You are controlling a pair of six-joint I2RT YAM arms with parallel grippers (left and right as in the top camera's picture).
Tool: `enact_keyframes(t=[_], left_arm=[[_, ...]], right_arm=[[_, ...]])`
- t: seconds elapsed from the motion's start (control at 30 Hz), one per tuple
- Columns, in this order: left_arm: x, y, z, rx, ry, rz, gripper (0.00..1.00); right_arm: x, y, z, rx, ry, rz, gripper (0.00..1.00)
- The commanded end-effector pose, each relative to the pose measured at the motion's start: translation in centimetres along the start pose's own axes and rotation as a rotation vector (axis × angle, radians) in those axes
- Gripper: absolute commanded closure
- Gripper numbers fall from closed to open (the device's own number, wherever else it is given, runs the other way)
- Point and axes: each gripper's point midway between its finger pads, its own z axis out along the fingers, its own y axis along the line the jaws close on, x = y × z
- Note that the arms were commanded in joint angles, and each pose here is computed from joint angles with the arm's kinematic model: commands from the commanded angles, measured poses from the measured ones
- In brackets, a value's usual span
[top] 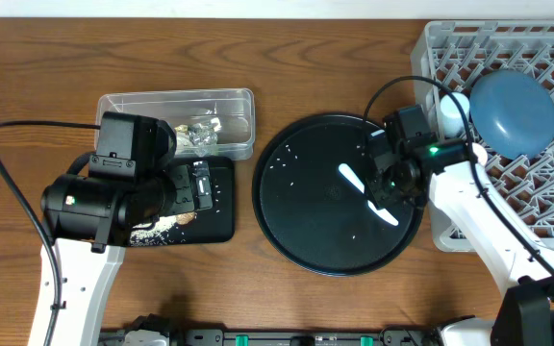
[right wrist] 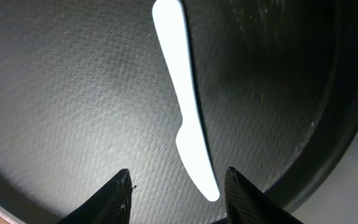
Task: Sort waste into correct bins and load items into the dishwasher rack
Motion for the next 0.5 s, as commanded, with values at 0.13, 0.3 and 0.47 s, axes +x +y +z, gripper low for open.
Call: enact_keyframes(t=[0.13,0.3,0.47], left_arm=[[-0.1,0.1,-0.1,-0.010,-0.005,0.004,0.02],[-0.1,0.1,-0.1,-0.010,-0.005,0.004,0.02],[-0.1,0.1,-0.1,-0.010,-0.005,0.004,0.02]], right_arm=[[0.3,0.8,2.2,-0.037,-0.037,-0.089,0.59],[1.5,0.8,4.0,-0.040,-0.021,-0.119,0.60],[1.7,0.8,5.7,-0.051,-0.025,-0.145,0.59]])
